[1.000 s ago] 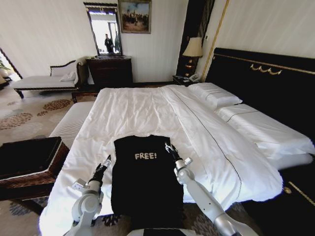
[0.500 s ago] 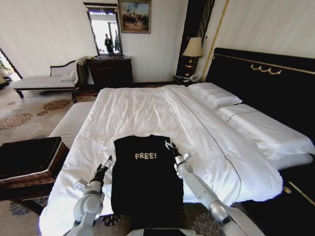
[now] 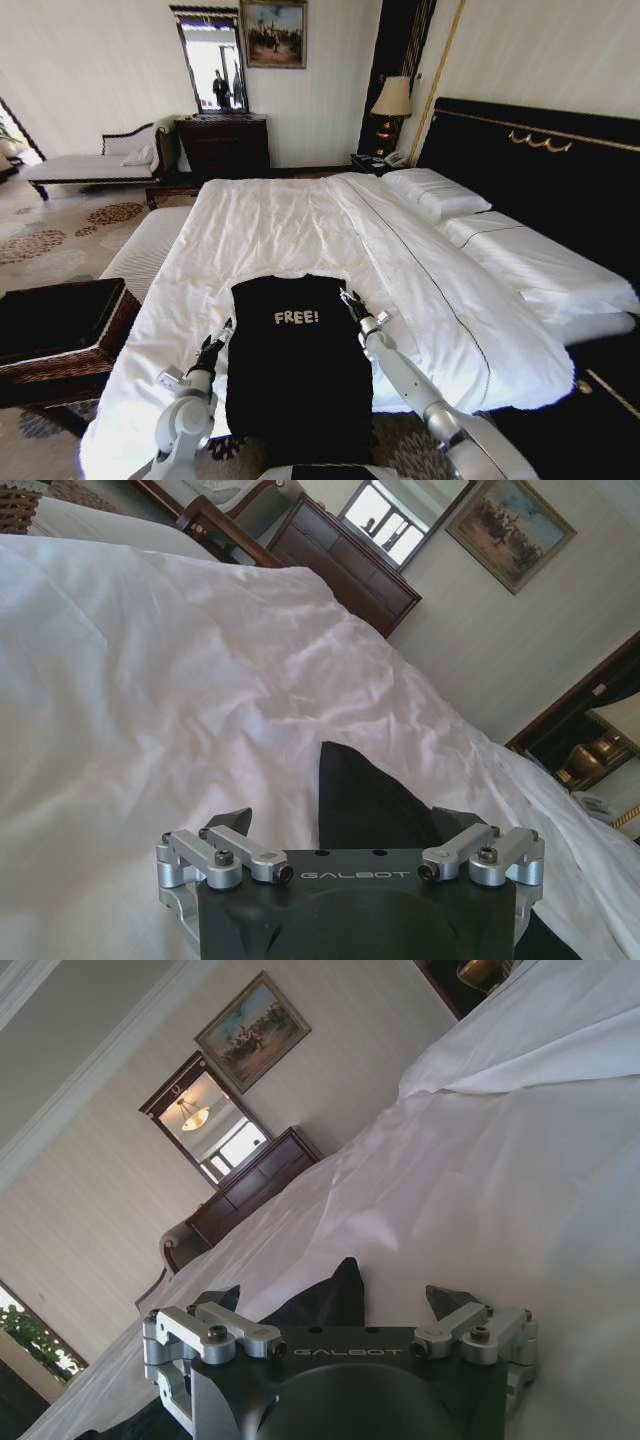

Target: Fold the clothes on the bed and place them into the basket.

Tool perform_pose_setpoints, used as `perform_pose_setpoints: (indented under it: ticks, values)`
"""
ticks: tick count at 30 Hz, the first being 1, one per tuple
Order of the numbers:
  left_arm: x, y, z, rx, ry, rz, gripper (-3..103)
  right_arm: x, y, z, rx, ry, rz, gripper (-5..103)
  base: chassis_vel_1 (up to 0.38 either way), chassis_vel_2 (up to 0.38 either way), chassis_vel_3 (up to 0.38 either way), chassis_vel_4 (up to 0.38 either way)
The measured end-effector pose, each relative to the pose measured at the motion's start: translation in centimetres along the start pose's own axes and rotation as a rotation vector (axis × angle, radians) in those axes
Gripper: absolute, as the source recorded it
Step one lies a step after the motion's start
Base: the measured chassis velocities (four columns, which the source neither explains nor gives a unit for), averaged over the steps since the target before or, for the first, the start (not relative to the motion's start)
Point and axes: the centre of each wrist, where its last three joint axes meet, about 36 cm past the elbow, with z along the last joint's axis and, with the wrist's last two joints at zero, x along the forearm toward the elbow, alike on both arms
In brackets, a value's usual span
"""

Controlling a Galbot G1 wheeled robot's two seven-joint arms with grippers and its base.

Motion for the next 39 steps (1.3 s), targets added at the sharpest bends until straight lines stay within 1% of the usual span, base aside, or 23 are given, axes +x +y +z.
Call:
perform_pose_setpoints:
  ticks: [9, 10, 11, 12, 14, 15, 16, 18, 22, 23, 24, 25, 26, 27, 30, 31, 32, 33, 34, 36, 37, 38, 39]
  values:
    - [0.5, 0.5, -0.6, 0.001, -0.014, -0.014, 100, -1.9, 0.0, -0.7, 0.047, 0.029, 0.02, 99, 0.0, 0.0, 0.0, 0.0]
    - [0.5, 0.6, -0.7, 0.001, -0.015, -0.015, 100, -2.0, 0.1, -0.7, 0.049, 0.031, 0.022, 90, 0.0, 0.0, 0.0, 0.0]
    - [0.5, 0.8, -1.0, 0.001, -0.021, -0.018, 100, -2.3, 0.3, -0.8, 0.054, 0.037, 0.027, 84, 0.0, 0.0, 0.0, 0.0]
    - [0.5, 0.8, -1.0, 0.001, -0.021, -0.018, 100, -2.3, 0.3, -0.8, 0.054, 0.037, 0.027, 84, 0.0, 0.0, 0.0, 0.0]
    - [0.3, 0.9, -1.1, 0.004, -0.022, -0.018, 100, -2.7, 0.5, -1.0, 0.056, 0.037, 0.028, 74, 0.0, 0.0, 0.0, 0.0]
    - [0.2, 0.9, -1.1, 0.005, -0.022, -0.019, 100, -2.7, 0.5, -1.0, 0.057, 0.037, 0.029, 74, 0.0, 0.0, 0.0, 0.0]
    - [0.0, 1.0, -1.1, 0.006, -0.022, -0.021, 100, -2.8, 0.5, -1.0, 0.059, 0.039, 0.032, 63, 0.0, 0.0, 0.0, 0.0]
    - [-0.2, 1.0, -1.1, 0.008, -0.023, -0.02, 100, -2.8, 0.5, -1.0, 0.06, 0.04, 0.034, 63, 0.0, 0.0, 0.0, 0.0]
    - [-1.4, 0.8, -1.5, 0.003, -0.023, -0.005, 100, -2.7, 0.3, -0.9, 0.069, 0.048, 0.04, 41, 0.0, 0.0, 0.0, 0.0]
    - [-1.4, 0.8, -1.5, 0.003, -0.023, -0.005, 100, -2.7, 0.3, -0.9, 0.069, 0.048, 0.04, 41, 0.0, 0.0, 0.0, 0.0]
    - [-1.8, 0.8, -1.6, 0.002, -0.02, -0.002, 100, -2.7, 0.3, -1.0, 0.07, 0.047, 0.043, 35, 0.0, 0.0, 0.0, 0.0]
    - [-2.2, 0.8, -1.8, 0.001, -0.017, 0.0, 100, -2.8, 0.3, -1.1, 0.069, 0.046, 0.045, 35, 0.0, 0.0, 0.0, 0.0]
    - [-2.7, 0.8, -2.0, -0.004, -0.014, 0.001, 100, -2.9, 0.5, -1.1, 0.066, 0.043, 0.047, 30, 0.0, 0.0, 0.0, 0.0]
    - [-2.7, 0.8, -2.0, -0.004, -0.014, 0.001, 100, -2.9, 0.5, -1.1, 0.066, 0.043, 0.047, 30, 0.0, 0.0, 0.0, 0.0]
    - [-3.6, 0.7, -2.3, -0.013, -0.009, 0.01, 100, -3.1, 0.6, -1.2, 0.063, 0.039, 0.051, 14, 0.0, 0.0, 0.0, 0.0]
    - [-4.1, 0.7, -2.4, -0.014, -0.008, 0.013, 100, -3.2, 0.7, -1.2, 0.064, 0.037, 0.052, 14, 0.0, 0.0, 0.0, 0.0]
    - [-4.8, 0.7, -2.5, -0.012, -0.006, 0.017, 100, -3.2, 0.7, -1.3, 0.065, 0.035, 0.052, 8, 0.0, 0.0, 0.0, 0.0]
    - [-4.8, 0.7, -2.5, -0.012, -0.006, 0.017, 100, -3.2, 0.7, -1.3, 0.065, 0.035, 0.052, 8, 0.0, 0.0, 0.0, 0.0]
    - [-5.2, 0.7, -2.6, -0.007, -0.005, 0.018, 100, -3.2, 0.7, -1.4, 0.066, 0.033, 0.053, 3, 0.0, 0.0, 0.0, 0.0]
    - [-6.3, 0.2, -3.1, 0.037, 0.01, 0.029, 100, -3.2, 0.7, -1.6, 0.067, 0.026, 0.051, 1, 0.0, 0.0, 0.0, 0.0]
    - [-7.6, -0.4, -3.6, 0.074, 0.016, 0.039, 100, -3.3, 0.8, -1.9, 0.067, 0.016, 0.046, 0, 0.0, 0.0, 0.0, 0.0]
    - [-7.6, -0.4, -3.6, 0.074, 0.016, 0.039, 100, -3.3, 0.8, -1.9, 0.067, 0.016, 0.046, 0, 0.0, 0.0, 0.0, 0.0]
    - [-8.6, -0.6, -3.7, 0.082, 0.021, 0.041, 100, -3.3, 0.8, -2.0, 0.068, 0.01, 0.041, 0, 0.0, 0.0, 0.0, 0.0]
